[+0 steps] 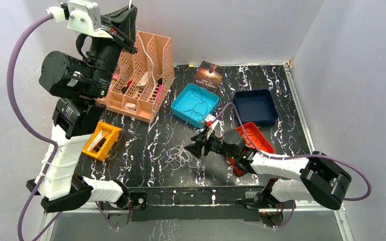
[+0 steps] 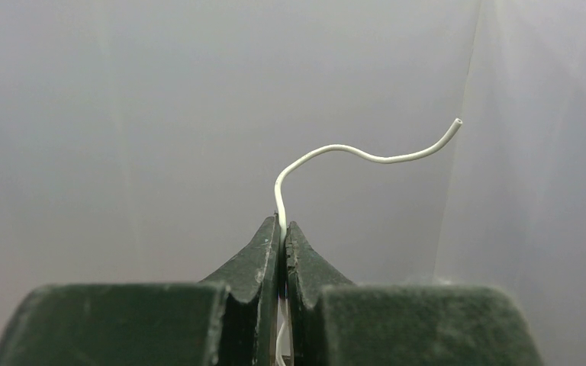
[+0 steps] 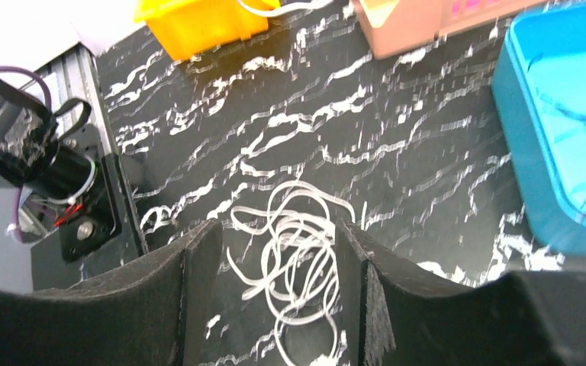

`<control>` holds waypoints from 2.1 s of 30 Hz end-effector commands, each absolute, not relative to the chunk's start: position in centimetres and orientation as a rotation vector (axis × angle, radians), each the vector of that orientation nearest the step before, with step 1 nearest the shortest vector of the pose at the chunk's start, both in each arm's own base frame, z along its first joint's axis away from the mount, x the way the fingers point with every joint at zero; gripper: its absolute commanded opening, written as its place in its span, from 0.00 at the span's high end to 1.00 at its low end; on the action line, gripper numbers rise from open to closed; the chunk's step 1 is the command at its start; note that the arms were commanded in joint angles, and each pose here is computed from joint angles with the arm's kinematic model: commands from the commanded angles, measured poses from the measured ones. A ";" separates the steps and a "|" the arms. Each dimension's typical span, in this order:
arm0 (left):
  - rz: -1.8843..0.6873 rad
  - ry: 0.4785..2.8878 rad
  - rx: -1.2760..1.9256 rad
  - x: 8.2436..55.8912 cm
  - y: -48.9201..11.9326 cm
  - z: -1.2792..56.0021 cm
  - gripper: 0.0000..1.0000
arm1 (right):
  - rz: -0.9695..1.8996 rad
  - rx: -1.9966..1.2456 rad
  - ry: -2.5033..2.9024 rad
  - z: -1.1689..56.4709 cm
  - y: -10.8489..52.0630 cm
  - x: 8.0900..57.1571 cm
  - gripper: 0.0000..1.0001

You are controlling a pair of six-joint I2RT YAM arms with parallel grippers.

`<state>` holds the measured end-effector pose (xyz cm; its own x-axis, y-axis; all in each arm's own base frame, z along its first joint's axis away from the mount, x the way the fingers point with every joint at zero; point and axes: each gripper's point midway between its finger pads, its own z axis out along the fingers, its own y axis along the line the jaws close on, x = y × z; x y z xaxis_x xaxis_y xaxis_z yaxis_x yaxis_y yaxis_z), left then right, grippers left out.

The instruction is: Untangle the cables

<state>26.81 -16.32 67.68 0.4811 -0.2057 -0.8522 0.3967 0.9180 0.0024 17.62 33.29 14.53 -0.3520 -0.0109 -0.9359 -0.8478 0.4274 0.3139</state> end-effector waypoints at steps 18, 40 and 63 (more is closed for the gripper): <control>-0.407 1.017 0.200 26.6 -16.4 67.1 1.00 | 1.008 -0.658 0.945 36.2 34.5 19.6 0.35; -0.436 1.033 0.211 26.9 -17.1 66.6 1.00 | 0.891 -0.837 0.740 40.6 38.6 20.5 0.36; -0.440 1.037 0.211 26.9 -17.2 66.2 1.00 | 0.857 -0.827 0.806 40.1 40.0 22.5 0.79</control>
